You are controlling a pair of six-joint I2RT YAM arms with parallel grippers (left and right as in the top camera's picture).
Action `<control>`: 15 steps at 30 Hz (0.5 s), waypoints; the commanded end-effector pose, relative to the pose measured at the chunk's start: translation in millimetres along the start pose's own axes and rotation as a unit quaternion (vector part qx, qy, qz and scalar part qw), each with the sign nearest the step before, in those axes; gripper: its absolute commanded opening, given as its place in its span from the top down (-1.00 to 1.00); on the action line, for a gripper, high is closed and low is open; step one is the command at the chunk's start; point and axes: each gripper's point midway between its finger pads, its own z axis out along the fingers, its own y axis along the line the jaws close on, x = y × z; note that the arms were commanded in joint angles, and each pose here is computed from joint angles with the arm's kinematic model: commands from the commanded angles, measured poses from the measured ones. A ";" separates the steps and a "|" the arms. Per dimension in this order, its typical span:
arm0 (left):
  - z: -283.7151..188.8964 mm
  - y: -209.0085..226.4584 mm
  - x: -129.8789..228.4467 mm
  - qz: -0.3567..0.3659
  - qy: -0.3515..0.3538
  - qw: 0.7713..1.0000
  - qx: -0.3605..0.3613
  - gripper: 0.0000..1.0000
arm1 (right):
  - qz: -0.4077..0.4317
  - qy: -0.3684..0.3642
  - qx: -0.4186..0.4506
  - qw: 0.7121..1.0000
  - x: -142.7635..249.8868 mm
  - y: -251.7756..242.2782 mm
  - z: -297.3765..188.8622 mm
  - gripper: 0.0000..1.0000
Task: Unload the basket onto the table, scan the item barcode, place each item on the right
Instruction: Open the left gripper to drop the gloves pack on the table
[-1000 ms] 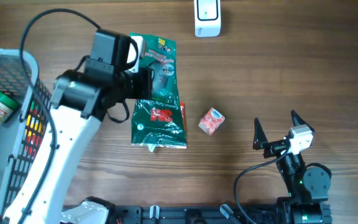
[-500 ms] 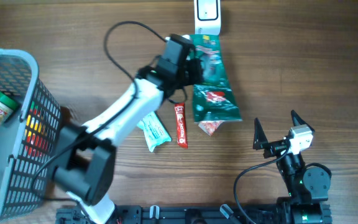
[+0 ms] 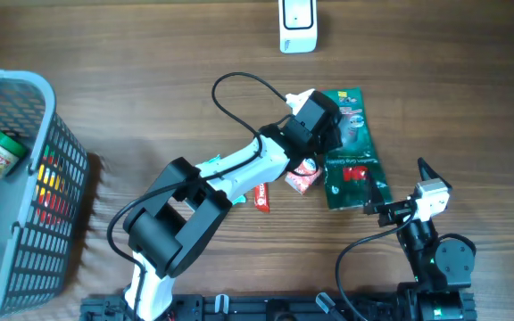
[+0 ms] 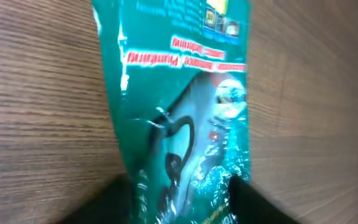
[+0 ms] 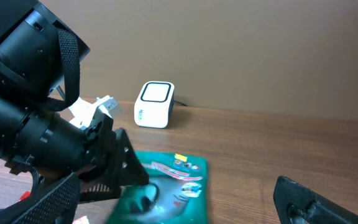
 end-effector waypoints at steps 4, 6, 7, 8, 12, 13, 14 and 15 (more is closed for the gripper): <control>-59.6 1.7 -53.7 -0.019 -0.075 0.997 -0.022 -0.63 | -0.007 -0.004 0.007 1.000 -1.5 -2.0 -0.2 -0.99; -94.7 14.3 -80.4 -0.027 -0.118 0.991 -0.051 -0.70 | -0.007 -0.004 0.007 1.000 -1.5 -2.0 -0.2 -0.99; -119.6 18.9 -97.1 -0.015 -0.138 0.989 -0.058 -0.70 | -0.007 -0.004 0.007 1.000 -1.5 -2.0 -0.2 -0.99; -142.3 20.7 -109.4 -0.004 -0.153 0.986 -0.059 -0.75 | -0.007 -0.004 0.007 1.000 -1.5 -2.0 -0.2 -1.00; -285.5 49.8 -168.6 0.057 -0.264 0.959 -0.081 -0.99 | -0.007 -0.004 0.007 1.000 -1.5 -2.0 -0.2 -0.99; -306.3 52.6 -171.3 0.080 -0.279 0.953 -0.087 -1.00 | -0.007 -0.004 0.007 1.000 -1.5 -2.0 -0.2 -0.99; -333.3 56.5 -173.1 0.105 -0.298 0.944 -0.096 -1.00 | -0.007 -0.004 0.007 1.000 -1.5 -2.0 -0.2 -0.99; -355.4 60.3 -172.7 0.129 -0.312 0.935 -0.105 -1.00 | -0.008 -0.004 0.007 1.000 -1.6 -1.9 -0.2 -0.99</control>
